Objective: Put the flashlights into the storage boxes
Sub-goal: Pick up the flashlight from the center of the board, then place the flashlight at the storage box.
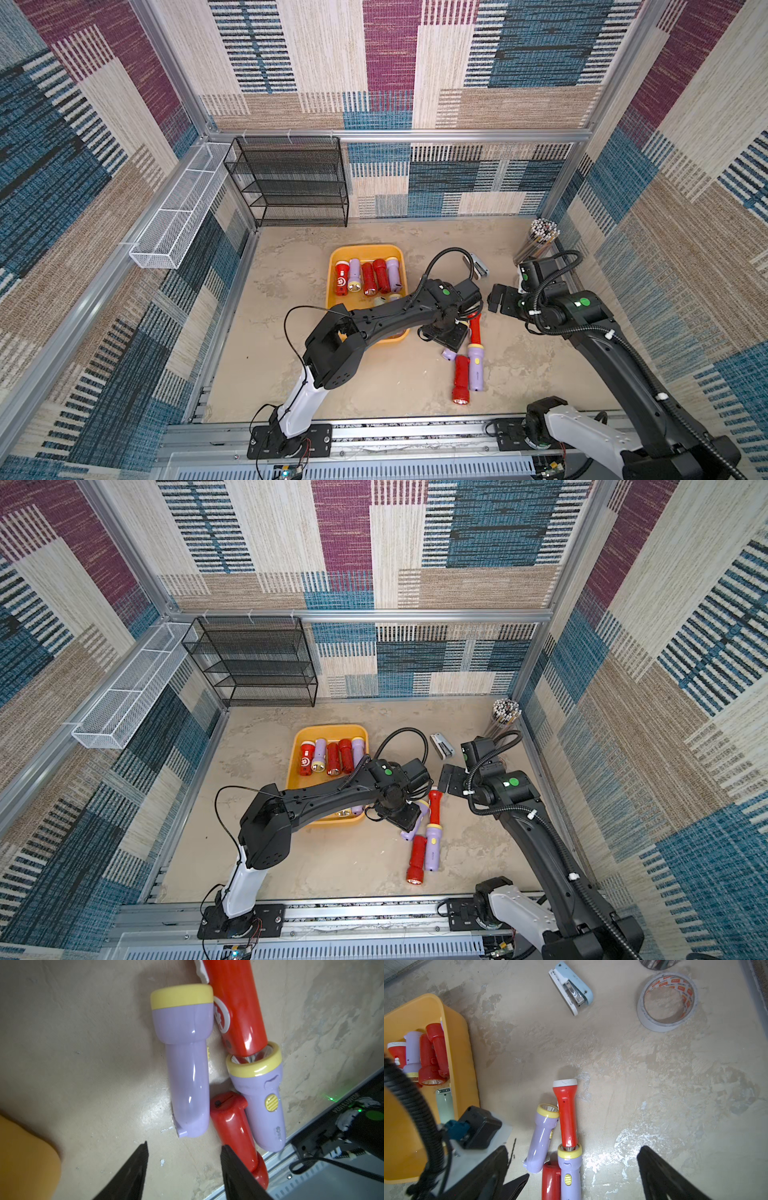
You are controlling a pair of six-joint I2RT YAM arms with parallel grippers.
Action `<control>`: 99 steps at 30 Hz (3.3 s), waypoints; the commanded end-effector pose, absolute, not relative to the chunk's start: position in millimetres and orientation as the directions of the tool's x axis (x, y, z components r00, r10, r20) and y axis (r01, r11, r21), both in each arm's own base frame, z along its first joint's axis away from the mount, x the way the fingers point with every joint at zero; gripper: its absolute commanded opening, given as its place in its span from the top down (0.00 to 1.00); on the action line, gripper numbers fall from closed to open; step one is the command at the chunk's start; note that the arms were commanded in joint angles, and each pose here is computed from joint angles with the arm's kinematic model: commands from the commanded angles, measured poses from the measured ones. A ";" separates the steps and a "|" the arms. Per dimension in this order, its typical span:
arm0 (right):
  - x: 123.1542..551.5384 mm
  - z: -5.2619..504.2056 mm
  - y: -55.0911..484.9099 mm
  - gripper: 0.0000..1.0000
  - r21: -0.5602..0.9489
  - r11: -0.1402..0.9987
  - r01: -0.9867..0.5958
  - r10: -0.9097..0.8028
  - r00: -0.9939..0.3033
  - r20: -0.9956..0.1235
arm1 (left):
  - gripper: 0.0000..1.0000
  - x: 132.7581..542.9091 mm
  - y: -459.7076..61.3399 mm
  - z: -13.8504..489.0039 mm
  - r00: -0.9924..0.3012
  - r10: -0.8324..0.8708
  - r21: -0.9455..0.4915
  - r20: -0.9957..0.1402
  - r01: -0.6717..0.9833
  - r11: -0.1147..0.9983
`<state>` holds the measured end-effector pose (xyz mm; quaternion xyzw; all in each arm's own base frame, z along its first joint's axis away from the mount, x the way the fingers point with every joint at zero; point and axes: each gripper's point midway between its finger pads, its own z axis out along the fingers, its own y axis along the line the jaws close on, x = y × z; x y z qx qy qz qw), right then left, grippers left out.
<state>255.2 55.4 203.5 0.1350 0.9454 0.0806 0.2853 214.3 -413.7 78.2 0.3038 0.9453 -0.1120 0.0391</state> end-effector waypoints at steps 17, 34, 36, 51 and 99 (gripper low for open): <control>208.9 195.2 55.3 0.00 0.304 0.912 0.277 0.389 -0.818 -0.424 | 0.53 209.8 -430.7 35.7 -0.807 0.584 -0.202 -0.093 0.589 0.782; 185.0 183.7 64.0 0.00 0.352 0.898 0.264 0.389 -0.850 -0.354 | 0.86 231.2 -412.7 43.0 -0.812 0.574 -0.125 -0.101 0.583 0.803; 183.1 184.0 64.0 0.00 0.356 0.896 0.264 0.391 -0.850 -0.354 | 0.87 237.9 -408.0 47.3 -0.819 0.564 -0.117 -0.104 0.573 0.811; 209.5 186.9 76.0 0.00 0.369 0.903 0.219 0.357 -0.861 -0.363 | 0.86 306.0 -376.8 156.9 -0.837 0.466 -0.091 -0.288 0.508 0.857; 394.0 166.4 152.0 0.00 0.391 0.920 -0.014 0.132 -0.929 -0.345 | 0.66 443.4 -121.0 82.4 -0.996 0.015 -0.081 -0.088 0.022 0.996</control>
